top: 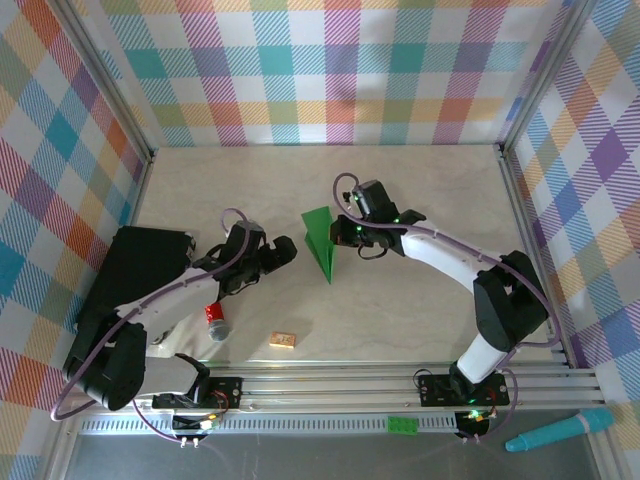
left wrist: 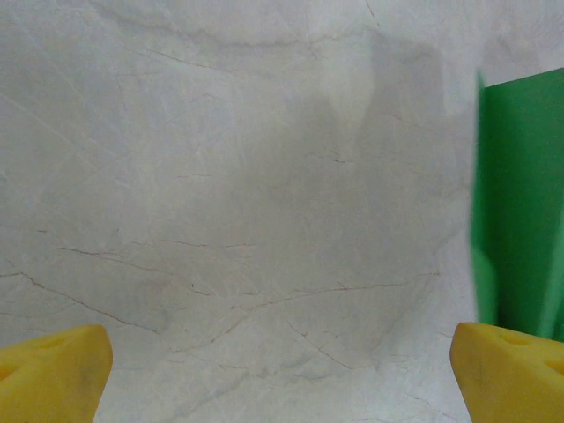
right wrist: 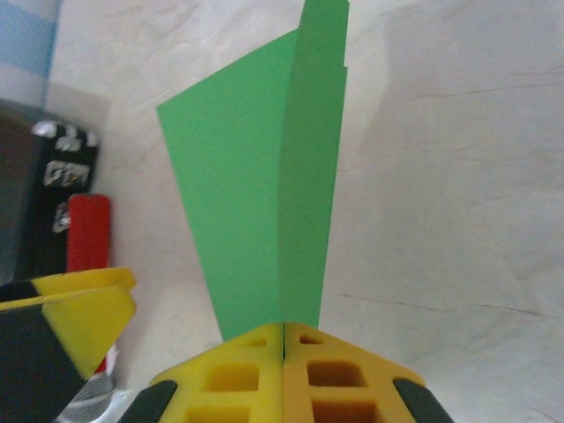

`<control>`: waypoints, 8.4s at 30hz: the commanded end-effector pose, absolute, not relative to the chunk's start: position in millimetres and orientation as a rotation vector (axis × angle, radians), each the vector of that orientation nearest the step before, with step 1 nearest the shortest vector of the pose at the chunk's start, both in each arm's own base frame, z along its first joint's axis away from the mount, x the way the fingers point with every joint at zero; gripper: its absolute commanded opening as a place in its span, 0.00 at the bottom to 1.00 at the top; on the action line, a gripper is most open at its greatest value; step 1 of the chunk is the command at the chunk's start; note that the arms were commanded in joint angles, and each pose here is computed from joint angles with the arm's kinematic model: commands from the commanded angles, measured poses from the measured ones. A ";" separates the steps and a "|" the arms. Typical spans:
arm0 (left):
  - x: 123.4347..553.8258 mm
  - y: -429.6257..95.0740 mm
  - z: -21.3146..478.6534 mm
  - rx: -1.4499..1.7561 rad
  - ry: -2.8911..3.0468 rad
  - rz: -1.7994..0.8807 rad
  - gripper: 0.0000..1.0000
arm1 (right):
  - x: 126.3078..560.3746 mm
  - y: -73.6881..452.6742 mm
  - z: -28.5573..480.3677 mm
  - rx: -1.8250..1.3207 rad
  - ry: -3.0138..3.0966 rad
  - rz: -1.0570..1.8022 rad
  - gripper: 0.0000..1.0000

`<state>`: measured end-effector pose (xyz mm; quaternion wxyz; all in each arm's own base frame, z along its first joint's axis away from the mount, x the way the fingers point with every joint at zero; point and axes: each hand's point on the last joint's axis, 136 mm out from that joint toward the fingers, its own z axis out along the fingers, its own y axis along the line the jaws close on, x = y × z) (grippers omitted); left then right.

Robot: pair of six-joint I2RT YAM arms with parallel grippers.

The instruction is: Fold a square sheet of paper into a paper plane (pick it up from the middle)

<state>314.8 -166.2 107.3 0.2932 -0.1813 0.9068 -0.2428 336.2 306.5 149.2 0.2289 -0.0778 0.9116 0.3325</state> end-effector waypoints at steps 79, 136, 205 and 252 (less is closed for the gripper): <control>360.9 -273.7 49.8 -0.357 2.642 -0.874 0.10 | 344.3 234.1 49.7 0.154 2.584 1.144 0.06; 352.1 -276.0 41.9 -0.452 2.577 -1.034 0.07 | 301.9 271.2 50.1 -0.097 2.823 0.968 0.46; 350.8 -277.6 46.3 -0.445 2.577 -1.051 0.13 | 283.0 281.0 27.6 -0.138 2.937 0.401 0.31; 336.5 -169.5 62.6 -0.574 2.554 -0.565 0.81 | 328.3 272.6 60.2 -0.213 2.793 0.141 0.06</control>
